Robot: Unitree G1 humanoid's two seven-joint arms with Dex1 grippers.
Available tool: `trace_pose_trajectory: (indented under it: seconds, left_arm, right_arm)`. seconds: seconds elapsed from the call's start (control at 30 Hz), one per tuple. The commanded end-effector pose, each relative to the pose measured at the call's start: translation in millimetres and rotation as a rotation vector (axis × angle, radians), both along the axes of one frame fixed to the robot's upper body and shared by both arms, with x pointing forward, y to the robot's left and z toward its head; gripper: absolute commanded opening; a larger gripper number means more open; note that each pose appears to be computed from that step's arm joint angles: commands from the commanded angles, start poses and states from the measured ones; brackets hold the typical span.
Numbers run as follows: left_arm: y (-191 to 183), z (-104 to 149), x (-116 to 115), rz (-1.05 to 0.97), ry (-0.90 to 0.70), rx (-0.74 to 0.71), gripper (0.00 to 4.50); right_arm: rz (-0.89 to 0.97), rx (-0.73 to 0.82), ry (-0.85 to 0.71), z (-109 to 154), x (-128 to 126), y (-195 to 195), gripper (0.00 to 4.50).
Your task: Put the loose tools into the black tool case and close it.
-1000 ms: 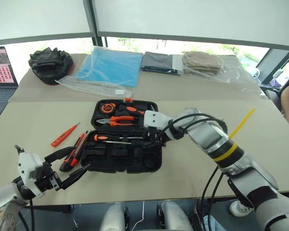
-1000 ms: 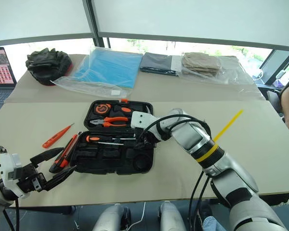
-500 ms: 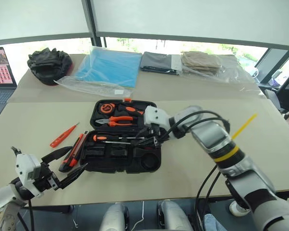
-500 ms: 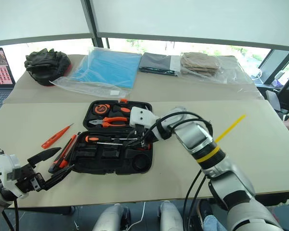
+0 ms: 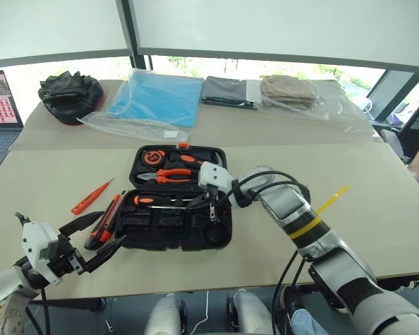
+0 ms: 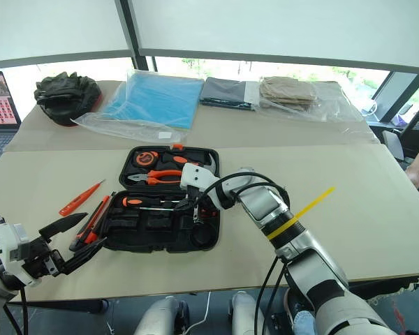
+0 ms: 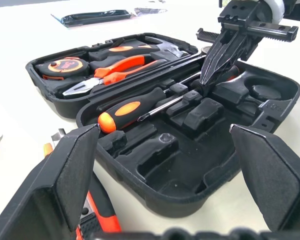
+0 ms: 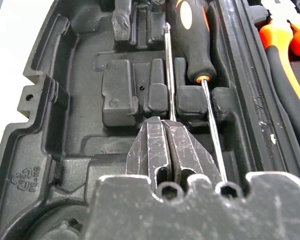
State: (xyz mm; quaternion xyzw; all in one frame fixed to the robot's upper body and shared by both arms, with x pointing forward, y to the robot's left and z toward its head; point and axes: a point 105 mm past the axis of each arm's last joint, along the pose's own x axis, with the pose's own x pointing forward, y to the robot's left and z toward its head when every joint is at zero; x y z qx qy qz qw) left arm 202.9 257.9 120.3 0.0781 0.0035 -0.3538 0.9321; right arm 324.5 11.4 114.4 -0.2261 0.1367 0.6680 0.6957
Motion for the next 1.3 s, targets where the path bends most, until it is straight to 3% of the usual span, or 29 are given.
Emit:
trace_pose_trajectory:
  seconds: [0.03, 0.1, 0.3, 0.33, 0.47, 0.7, 0.77, 0.97, 1.13, 1.3]
  left_arm:
    - [2, 4, -2, 0.011, -0.024, 0.015, 4.5]
    - [6, 3, -4, 0.028, -0.023, 0.015, 4.5]
    - [34, 3, -15, 0.16, -0.014, -0.003, 4.5]
    - [42, 2, -17, 0.203, -0.008, -0.008, 4.5]
    - [92, -7, -36, 0.451, 0.017, -0.031, 4.5]
    - [138, -17, -62, 0.692, 0.05, -0.056, 4.5]
    - [144, -17, -62, 0.722, 0.053, -0.069, 4.5]
    - [135, 1, -29, 0.67, 0.13, -0.101, 4.5]
    - [93, 34, 36, 0.472, 0.274, 0.041, 4.5]
    - [75, 20, 74, 0.393, 0.475, 0.2, 4.5]
  right_arm:
    - [-0.055, -0.054, 0.028, -20, 5, -5, 0.08]
    - [-0.044, -0.011, 0.015, -11, 3, -1, 0.08]
    - [-0.014, 0.404, -0.103, 67, -5, -8, 0.08]
    - [-0.014, 0.431, -0.097, 72, -9, -16, 0.6]
    - [-0.052, 0.533, -0.196, 82, -24, -53, 1.79]
    - [-0.162, 0.72, -0.345, 76, -48, -109, 4.25]
    - [-0.202, 0.729, -0.35, 70, -54, -121, 4.47]
    - [-0.249, 0.714, -0.386, 64, -63, -134, 4.47]
    - [-0.211, 0.726, -0.381, 71, -67, -122, 4.47]
    - [-0.189, 0.743, -0.384, 77, -66, -110, 4.47]
